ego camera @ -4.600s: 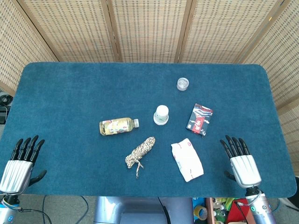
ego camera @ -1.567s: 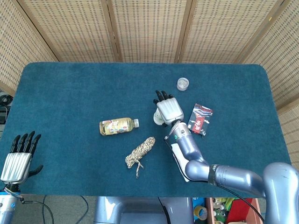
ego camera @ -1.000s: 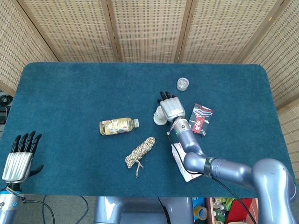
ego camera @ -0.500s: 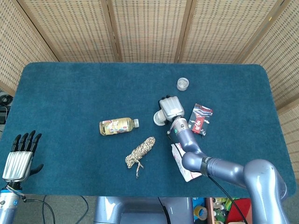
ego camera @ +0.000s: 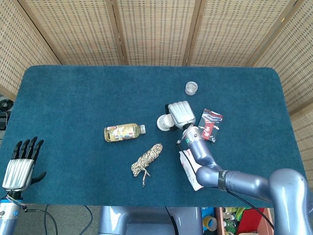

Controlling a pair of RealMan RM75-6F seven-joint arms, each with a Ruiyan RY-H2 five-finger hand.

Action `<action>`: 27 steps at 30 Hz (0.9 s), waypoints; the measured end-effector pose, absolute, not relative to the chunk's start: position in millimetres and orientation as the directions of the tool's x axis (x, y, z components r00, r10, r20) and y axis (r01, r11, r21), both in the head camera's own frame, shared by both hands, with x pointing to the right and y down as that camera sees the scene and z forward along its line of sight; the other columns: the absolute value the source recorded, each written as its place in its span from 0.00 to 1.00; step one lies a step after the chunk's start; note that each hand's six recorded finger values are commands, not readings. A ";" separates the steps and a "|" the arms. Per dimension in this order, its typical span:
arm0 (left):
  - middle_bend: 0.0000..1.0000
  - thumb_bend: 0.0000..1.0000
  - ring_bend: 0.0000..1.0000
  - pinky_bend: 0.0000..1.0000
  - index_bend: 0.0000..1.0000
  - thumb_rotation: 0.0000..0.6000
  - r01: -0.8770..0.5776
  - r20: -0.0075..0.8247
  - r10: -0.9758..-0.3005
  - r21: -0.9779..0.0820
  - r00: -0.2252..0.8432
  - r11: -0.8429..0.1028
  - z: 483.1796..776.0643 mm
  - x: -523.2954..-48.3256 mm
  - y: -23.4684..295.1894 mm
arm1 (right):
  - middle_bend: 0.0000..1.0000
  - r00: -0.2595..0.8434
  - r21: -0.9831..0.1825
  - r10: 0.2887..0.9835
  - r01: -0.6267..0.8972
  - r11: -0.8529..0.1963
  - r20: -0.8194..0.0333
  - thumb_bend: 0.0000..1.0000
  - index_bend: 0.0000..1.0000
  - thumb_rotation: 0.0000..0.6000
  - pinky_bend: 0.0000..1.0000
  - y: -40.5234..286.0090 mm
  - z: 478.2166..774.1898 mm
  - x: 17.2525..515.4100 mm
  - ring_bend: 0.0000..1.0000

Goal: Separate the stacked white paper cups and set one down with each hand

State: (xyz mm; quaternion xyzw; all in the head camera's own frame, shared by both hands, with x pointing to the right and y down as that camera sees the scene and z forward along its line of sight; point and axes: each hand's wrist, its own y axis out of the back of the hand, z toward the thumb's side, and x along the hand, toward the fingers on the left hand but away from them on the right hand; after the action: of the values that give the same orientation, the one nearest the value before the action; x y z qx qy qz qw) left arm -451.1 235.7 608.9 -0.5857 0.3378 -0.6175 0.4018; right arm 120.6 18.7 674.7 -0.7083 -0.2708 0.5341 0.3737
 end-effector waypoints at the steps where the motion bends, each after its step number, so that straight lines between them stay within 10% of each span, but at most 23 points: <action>1: 0.00 0.19 0.00 0.00 0.00 1.00 0.098 0.452 -0.892 -0.888 0.011 -0.449 608.9 -450.8 235.7 | 0.64 0.280 -0.819 0.787 0.006 -0.573 -0.549 0.27 0.73 1.00 0.76 18.8 669.8 123.5 0.52; 12: 0.00 0.19 0.00 0.00 0.00 1.00 0.064 0.455 -0.890 -0.889 0.028 -0.453 611.4 -445.3 235.1 | 0.64 0.235 -0.787 0.824 0.248 -0.564 -0.516 0.27 0.73 1.00 0.76 18.7 628.1 150.1 0.52; 27: 0.00 0.19 0.00 0.00 0.00 1.00 0.049 0.468 -0.883 -0.883 0.032 -0.467 619.4 -439.4 230.6 | 0.64 0.306 -0.403 0.738 0.681 -0.611 -0.601 0.27 0.73 1.00 0.76 29.7 604.6 150.9 0.52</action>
State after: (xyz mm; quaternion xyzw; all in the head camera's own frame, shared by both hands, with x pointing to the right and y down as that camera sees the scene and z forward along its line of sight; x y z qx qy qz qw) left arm -439.4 230.6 619.4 -0.6064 0.3439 -0.6046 0.3853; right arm 150.9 29.7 604.6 -0.8073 -0.4396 0.3920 0.0363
